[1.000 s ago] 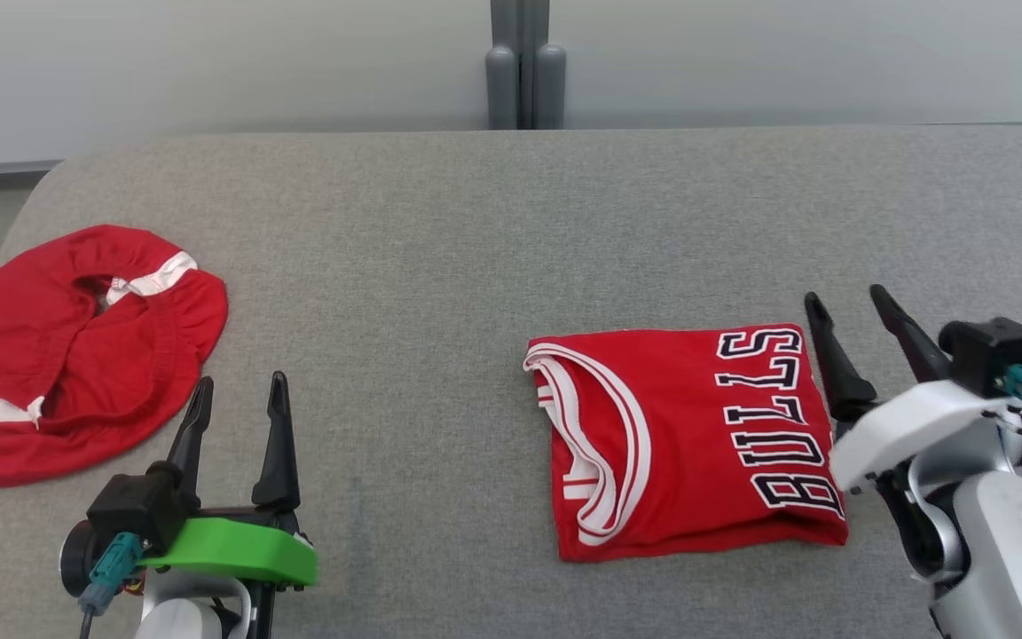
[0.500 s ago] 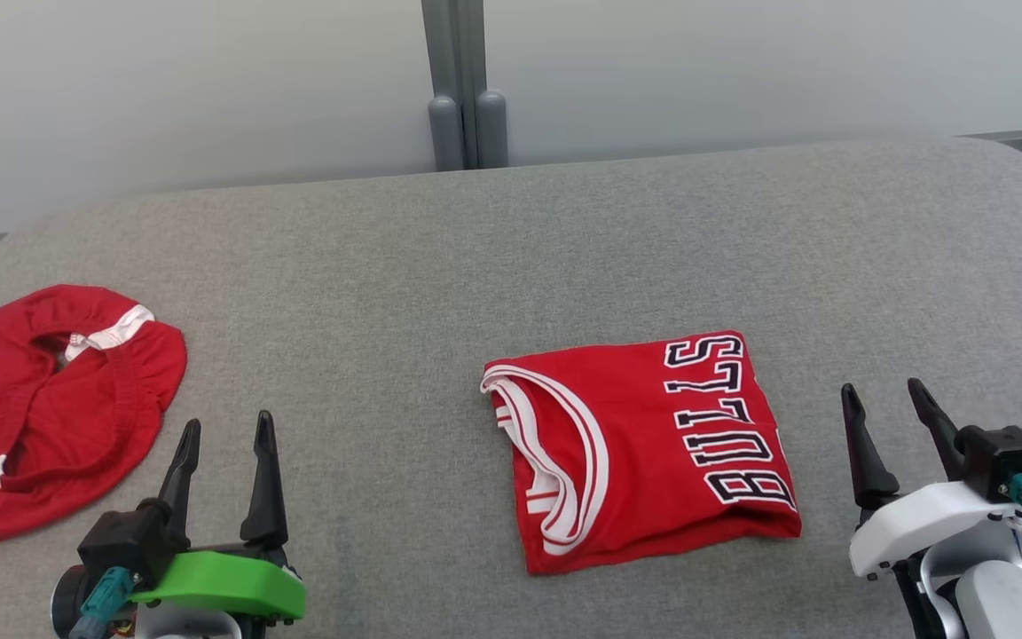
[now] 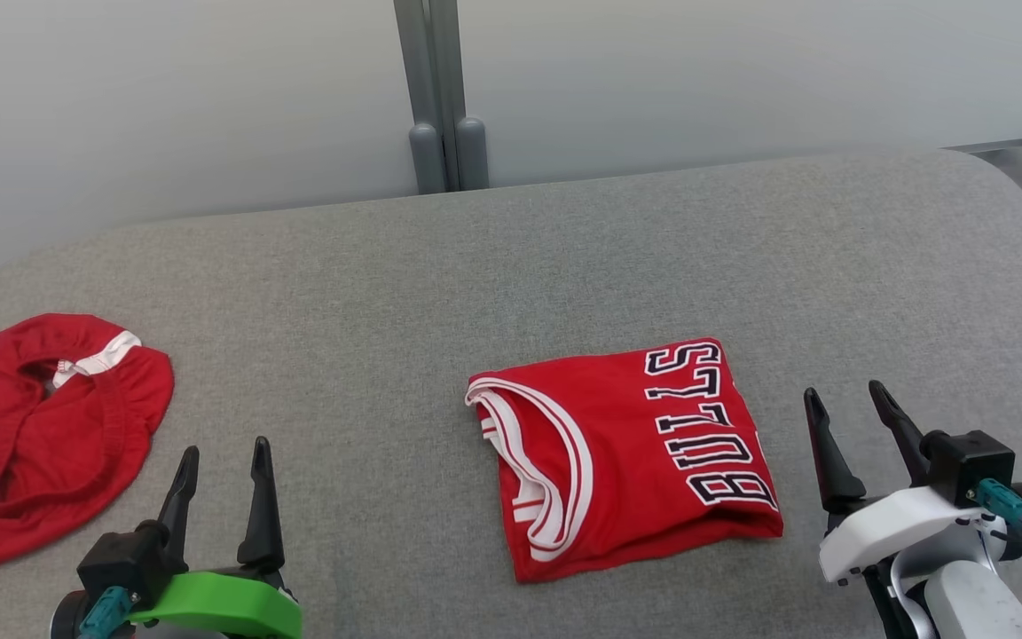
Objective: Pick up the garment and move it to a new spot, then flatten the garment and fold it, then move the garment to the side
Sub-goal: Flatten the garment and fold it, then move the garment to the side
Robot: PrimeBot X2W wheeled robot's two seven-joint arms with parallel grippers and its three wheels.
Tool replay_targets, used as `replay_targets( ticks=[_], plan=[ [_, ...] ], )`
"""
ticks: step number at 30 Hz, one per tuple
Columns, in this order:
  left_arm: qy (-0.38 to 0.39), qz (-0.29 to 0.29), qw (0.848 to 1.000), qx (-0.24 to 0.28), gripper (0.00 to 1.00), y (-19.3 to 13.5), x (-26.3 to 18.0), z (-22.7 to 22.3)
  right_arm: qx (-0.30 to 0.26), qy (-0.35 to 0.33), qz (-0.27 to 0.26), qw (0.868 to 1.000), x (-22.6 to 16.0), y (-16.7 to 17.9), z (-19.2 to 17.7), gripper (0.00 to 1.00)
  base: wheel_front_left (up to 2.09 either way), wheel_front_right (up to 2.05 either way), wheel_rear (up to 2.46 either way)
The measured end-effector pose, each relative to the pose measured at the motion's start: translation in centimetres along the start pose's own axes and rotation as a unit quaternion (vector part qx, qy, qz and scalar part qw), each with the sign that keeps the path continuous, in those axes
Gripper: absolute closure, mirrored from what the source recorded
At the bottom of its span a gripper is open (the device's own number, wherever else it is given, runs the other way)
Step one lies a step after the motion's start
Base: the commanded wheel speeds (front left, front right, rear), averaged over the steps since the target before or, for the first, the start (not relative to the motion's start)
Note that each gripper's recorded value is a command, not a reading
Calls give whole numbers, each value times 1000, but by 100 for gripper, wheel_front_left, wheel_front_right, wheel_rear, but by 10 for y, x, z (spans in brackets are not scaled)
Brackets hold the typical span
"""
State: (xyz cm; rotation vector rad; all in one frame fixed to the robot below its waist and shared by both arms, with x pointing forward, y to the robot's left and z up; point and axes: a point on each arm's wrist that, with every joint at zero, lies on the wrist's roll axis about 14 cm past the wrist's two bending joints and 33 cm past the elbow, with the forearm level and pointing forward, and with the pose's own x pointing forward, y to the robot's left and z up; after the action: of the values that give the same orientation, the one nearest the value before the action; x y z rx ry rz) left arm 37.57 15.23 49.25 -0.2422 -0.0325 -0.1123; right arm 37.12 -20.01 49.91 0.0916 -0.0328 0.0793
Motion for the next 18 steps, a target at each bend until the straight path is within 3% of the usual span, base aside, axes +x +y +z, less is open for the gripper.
replay_targets(
  ticks=[18],
  plan=[
    [8, 13, 1000, -1, 0, 9, -7, -5, -11, -9, 34, 999, 21, 15, 9, 0, 0, 0, 0]
  ],
)
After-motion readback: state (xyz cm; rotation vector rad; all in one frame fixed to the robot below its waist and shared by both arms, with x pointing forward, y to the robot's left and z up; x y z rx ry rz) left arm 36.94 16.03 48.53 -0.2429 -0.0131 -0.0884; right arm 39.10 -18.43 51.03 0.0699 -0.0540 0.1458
